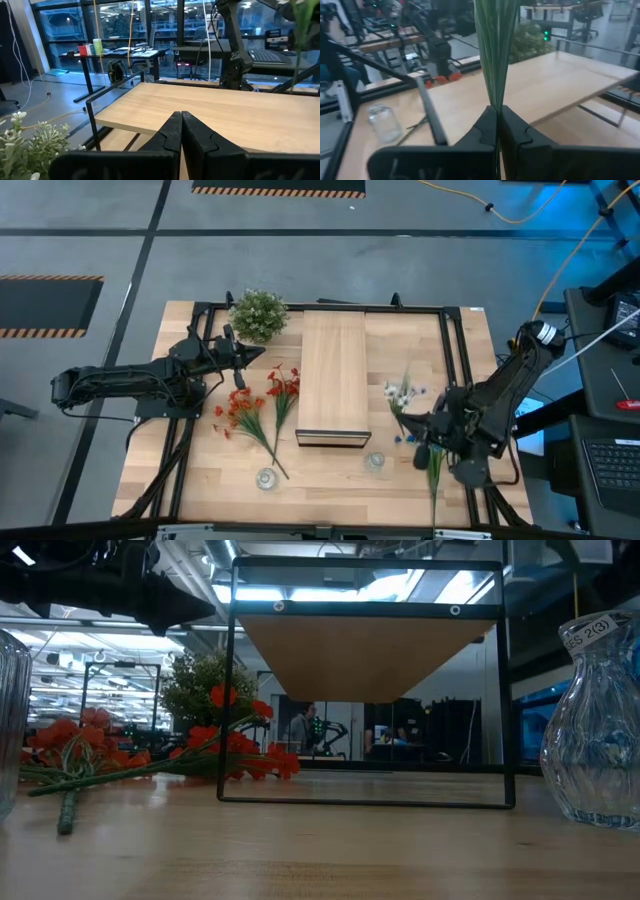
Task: Pick and place flowers into a vace then onto a shelf
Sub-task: Put the white flowers into the right transparent flower vase
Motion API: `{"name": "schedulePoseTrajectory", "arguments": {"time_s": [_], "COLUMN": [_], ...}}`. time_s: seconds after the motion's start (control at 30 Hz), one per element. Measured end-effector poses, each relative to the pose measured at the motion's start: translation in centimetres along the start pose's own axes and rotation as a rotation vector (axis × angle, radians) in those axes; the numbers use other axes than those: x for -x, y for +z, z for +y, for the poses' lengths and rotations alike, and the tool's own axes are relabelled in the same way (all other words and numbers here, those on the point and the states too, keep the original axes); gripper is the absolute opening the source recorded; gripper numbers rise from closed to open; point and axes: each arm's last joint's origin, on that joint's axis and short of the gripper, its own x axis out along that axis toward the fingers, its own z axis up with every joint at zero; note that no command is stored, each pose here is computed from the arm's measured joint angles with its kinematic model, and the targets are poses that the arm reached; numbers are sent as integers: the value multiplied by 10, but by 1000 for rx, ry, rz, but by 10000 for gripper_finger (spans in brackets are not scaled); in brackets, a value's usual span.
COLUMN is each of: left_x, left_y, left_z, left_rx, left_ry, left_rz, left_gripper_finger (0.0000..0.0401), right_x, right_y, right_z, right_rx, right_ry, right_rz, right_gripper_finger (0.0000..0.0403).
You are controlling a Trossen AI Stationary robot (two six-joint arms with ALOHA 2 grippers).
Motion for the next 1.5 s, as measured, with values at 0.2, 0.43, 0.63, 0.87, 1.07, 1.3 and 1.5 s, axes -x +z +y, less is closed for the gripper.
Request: {"name": "schedulePoseTrajectory", "arguments": {"time_s": [0.2,0.43,0.63,0.87,1.07,1.3,1.5], "left_x": [0,0,0,0,0,0,0], "left_y": [0,0,0,0,0,0,-1], "left_z": [0,0,0,0,0,0,-1], "left_rx": [26,100,110,112,131,130,154], "left_ry": [-2,-3,-3,-4,-4,-4,-31], "left_rz": [0,1,0,1,1,3,10], "left_gripper_finger": [4,4,4,4,4,4,4], "right_x": [0,3,2,-1,-13,-18,-25], "right_y": [5,21,15,4,1,-1,-9], "right_z": [14,29,27,14,8,26,50], "right_rx": [32,146,189,169,113,128,175], "right_ry": [149,324,481,538,530,559,502], "right_rz": [81,30,-69,-181,-197,-194,-178], "right_gripper_finger": [2,2,2,2,2,2,2]}}
